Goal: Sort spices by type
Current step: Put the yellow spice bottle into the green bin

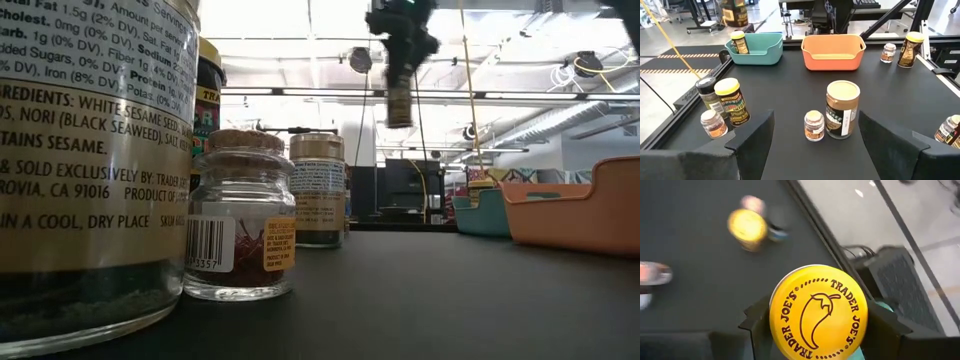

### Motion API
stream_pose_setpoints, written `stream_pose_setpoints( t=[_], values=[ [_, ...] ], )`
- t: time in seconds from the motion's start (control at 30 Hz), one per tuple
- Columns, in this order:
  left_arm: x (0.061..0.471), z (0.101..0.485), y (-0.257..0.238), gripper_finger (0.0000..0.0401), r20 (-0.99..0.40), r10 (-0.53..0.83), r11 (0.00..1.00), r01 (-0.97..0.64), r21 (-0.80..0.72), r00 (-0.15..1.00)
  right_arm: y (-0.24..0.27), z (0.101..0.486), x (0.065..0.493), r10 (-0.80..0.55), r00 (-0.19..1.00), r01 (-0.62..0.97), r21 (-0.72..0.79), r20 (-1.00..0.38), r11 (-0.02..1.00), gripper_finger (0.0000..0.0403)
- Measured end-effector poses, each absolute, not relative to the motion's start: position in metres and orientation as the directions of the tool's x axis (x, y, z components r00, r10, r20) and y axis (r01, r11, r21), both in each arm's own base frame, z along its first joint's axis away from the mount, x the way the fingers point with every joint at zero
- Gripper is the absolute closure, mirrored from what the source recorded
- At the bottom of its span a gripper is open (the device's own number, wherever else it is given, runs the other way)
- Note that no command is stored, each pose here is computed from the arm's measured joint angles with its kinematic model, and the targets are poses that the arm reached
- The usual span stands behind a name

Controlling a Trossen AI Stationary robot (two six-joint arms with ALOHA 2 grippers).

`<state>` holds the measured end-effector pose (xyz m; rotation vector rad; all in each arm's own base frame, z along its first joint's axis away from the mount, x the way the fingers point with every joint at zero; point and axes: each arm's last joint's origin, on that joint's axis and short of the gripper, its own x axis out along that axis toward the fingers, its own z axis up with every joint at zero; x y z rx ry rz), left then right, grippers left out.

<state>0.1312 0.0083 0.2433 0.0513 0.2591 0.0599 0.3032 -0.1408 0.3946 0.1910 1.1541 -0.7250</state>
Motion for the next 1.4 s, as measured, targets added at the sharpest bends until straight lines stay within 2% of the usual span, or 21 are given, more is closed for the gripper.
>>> stream_pose_setpoints(
  t=[0.23,0.5,0.7,1.0,1.4],
  values=[
    [0.132,0.245,0.008,0.0111,-0.241,0.066,0.995,-0.048,0.083,0.968,-0.146,0.357,0.219,-0.470,0.210,0.782,-0.141,-0.857,0.607,0.0182],
    [0.133,0.250,0.009,0.0111,-0.186,0.068,0.995,-0.052,0.089,0.980,-0.146,0.309,0.159,-0.459,0.099,0.901,-0.117,-0.883,0.418,0.0181],
    [0.135,0.250,0.009,0.0111,-0.187,0.067,0.995,-0.052,0.086,0.980,-0.157,0.276,0.143,-0.413,0.000,0.939,-0.141,-0.911,0.312,0.0181],
    [0.139,0.246,0.009,0.0111,-0.213,0.067,0.995,-0.050,0.084,0.975,-0.181,0.254,0.129,-0.460,-0.036,0.976,-0.130,-0.887,0.174,0.0181],
    [0.139,0.246,0.009,0.0111,-0.215,0.067,0.995,-0.049,0.090,0.974,-0.190,0.250,0.131,-0.487,-0.029,0.987,-0.101,-0.873,0.122,0.0181]
  ],
)
